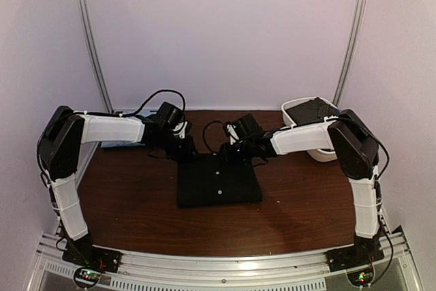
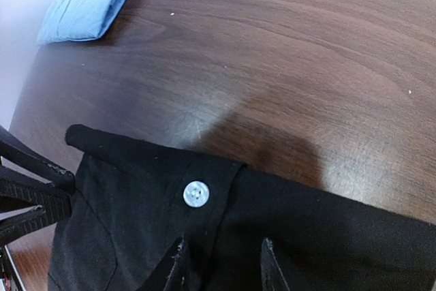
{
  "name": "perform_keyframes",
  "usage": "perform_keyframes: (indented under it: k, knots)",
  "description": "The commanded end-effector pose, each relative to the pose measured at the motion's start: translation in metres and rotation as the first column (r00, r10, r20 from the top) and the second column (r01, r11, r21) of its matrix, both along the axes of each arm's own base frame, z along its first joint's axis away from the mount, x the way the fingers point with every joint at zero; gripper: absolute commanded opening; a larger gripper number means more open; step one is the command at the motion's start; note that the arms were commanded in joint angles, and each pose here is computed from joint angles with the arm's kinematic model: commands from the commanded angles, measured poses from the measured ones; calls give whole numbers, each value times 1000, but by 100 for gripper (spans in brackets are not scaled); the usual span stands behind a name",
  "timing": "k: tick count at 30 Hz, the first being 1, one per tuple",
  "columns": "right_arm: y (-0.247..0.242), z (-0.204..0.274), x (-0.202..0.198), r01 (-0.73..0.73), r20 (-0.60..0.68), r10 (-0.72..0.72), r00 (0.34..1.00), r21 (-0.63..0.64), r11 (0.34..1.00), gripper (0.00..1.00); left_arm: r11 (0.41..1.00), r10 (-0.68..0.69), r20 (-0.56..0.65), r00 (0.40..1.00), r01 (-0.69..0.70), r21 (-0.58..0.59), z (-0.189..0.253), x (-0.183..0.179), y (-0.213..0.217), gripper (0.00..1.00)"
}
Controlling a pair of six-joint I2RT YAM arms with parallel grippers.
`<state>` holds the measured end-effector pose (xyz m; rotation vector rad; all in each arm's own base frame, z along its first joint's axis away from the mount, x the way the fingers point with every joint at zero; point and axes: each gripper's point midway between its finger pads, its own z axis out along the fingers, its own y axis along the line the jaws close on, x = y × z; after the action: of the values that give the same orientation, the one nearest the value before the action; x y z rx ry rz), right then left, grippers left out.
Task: Fold and stack the long sleeve shirts
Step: Fold the 2/3-rectangle-folded shirt at the center of the board, then smooth out the square-folded shirt at the center of the board.
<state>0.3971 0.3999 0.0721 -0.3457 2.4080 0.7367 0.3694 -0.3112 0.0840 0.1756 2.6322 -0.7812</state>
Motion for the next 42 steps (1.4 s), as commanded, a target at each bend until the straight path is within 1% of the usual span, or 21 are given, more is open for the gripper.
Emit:
perform_keyframes:
  k: [1,3,8,14,20,27,30,34,38,42]
  knots:
    - [6,-12,14,1,8,-1,1000,-49,999,37,998,-32,33,999,34,-46,0,21,-21,21]
    - [9,-20,19,1,-5,-1,1000,-56,998,37,999,-29,29,999,30,-33,-10,29,-24,21]
    - [10,-31,27,4,-33,-6,999,-61,998,37,999,25,-3,1000,-24,36,-40,40,-13,18]
    - [-10,-27,39,35,-47,-38,998,-45,998,38,993,76,-35,997,-73,88,-62,39,9,17]
    - [-33,-35,52,76,-99,-75,992,7,997,39,987,117,-28,993,-113,118,-68,49,32,16]
    - [-53,-43,59,126,-162,-109,981,98,987,39,980,139,-41,989,-131,147,-79,57,53,14]
    - [-57,-40,61,132,-164,-114,980,104,986,40,981,123,-36,992,-116,155,-79,59,55,14]
    - [-62,-19,63,130,-120,-119,986,90,987,42,976,122,-8,992,-119,181,-68,65,58,15]
    - [-72,5,59,130,-60,-128,990,44,990,45,974,124,28,992,-127,186,-49,71,62,18]
    - [-80,30,46,130,9,-130,991,-1,991,47,980,115,61,991,-124,159,-24,71,61,20]
